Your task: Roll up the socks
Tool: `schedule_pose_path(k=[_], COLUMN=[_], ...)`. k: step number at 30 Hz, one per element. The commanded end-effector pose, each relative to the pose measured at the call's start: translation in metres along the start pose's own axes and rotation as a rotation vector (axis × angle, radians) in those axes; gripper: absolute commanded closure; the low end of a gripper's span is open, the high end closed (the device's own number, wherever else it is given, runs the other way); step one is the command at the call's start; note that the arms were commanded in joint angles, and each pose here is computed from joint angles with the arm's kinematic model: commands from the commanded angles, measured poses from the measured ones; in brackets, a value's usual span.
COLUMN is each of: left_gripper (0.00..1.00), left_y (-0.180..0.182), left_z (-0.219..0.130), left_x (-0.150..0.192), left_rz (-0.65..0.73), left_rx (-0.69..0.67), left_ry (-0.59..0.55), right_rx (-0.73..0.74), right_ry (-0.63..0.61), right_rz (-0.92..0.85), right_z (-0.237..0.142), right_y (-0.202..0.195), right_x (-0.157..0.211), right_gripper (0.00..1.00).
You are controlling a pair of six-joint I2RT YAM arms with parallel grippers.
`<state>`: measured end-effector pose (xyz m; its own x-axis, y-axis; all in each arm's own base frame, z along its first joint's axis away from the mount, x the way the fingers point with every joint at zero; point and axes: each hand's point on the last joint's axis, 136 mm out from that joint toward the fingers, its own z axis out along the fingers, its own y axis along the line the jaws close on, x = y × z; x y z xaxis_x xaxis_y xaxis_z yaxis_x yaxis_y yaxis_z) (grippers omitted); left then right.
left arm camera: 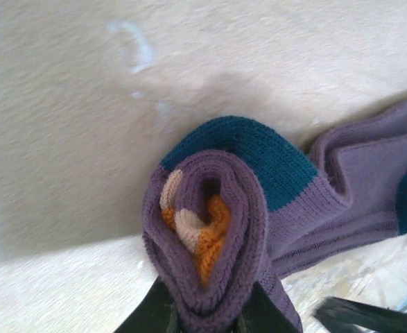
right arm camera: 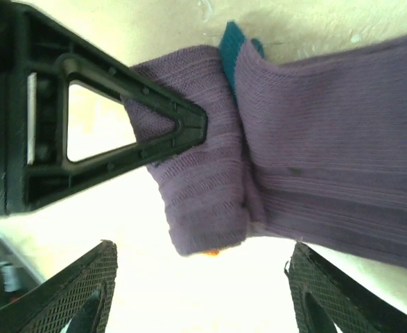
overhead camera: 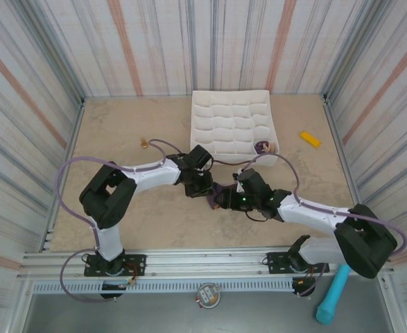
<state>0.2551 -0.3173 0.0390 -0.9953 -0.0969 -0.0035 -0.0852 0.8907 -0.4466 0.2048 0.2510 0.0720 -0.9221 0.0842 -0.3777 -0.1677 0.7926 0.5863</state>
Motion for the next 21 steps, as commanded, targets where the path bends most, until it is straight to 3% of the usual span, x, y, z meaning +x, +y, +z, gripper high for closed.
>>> schedule_pose_path(k=[1,6,11,21], left_gripper=[1.00,1.00,1.00,1.00], left_y=[0.026,0.029,0.027,0.027], left_z=[-0.018,-0.020,-0.014,-0.010], left_x=[0.014,0.018,0.021,0.025], left_rz=[-0.029,-0.049,-0.067,-0.081], left_rx=[-0.112,-0.116,-0.102,-0.092], left_ry=[0.052,0.079,0.108,0.131], right_rx=[0.270,0.330,0.344,0.381], right_ry=[-0.076,-0.203,-0.238,-0.257], right_rz=[-0.218,-0.466,-0.630,-0.727], right_z=[-0.019,-0.019,0.001,0.038], right_y=[-0.024,0.003,0.026,0.043], right_x=[-0.001,-0.001,0.008,0.010], right_gripper=[0.31,0.31,0.31,0.34])
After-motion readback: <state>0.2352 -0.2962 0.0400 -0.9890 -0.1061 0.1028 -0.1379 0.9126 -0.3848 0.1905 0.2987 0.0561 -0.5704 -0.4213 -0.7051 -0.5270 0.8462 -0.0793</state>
